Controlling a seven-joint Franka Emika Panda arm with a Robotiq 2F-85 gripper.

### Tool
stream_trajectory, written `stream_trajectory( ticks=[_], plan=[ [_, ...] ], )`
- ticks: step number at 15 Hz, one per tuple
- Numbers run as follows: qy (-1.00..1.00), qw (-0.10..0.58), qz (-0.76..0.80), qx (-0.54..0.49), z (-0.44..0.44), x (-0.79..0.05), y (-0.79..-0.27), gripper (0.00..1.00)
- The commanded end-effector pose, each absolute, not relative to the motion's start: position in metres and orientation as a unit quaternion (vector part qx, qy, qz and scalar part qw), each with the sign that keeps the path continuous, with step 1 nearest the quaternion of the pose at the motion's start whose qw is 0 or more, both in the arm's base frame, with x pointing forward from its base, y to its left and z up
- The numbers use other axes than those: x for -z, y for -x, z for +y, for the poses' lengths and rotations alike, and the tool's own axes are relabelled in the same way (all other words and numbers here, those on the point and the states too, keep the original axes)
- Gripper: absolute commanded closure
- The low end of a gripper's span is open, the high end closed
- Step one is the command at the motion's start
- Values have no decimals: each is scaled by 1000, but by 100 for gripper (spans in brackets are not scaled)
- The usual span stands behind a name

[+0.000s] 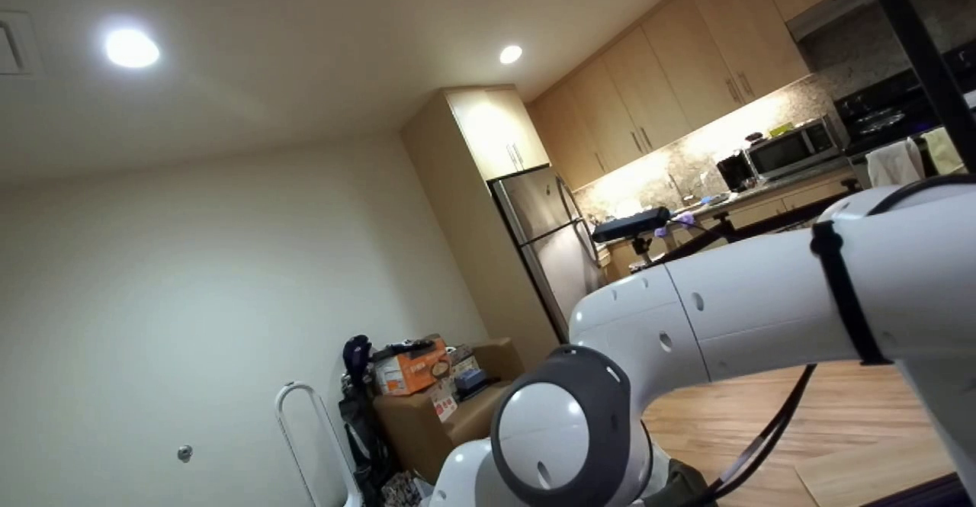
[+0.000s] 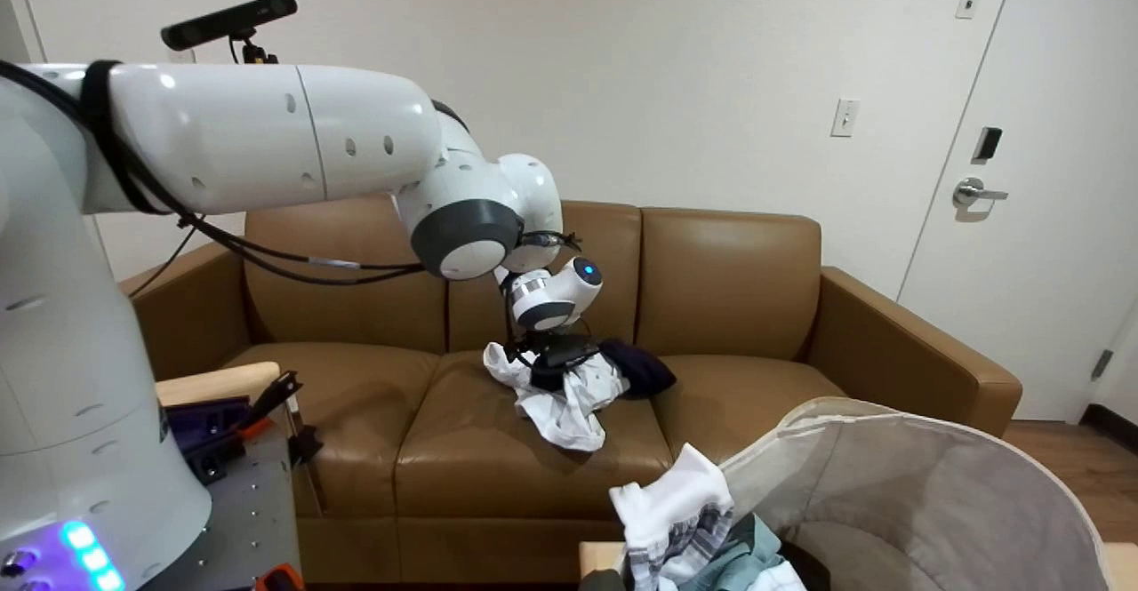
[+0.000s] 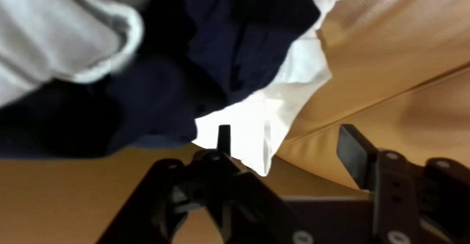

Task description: Move the clothes on the chair to the right

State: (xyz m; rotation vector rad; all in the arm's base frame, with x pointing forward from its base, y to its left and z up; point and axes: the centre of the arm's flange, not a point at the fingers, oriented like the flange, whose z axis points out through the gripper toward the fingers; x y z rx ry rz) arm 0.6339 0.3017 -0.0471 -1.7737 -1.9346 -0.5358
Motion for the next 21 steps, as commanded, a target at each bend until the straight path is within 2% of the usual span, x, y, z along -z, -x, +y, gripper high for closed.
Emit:
stream_trajectory(
  ticks=[1, 7, 10, 11, 15, 18, 21],
  plan=[
    [620, 292, -712, 153, 299, 37, -634, 1],
    [619, 278, -727, 106, 305, -24, -630, 0],
    [590, 275, -747, 133, 316, -48, -629, 0],
    [608, 276, -732, 131, 314, -25, -643, 0],
    [595, 281, -741, 132, 328, -33, -647, 0],
    [670, 221, -704, 81, 321, -40, -645, 0],
    [720, 169, -669, 70, 308, -86, -626, 0]
  ],
)
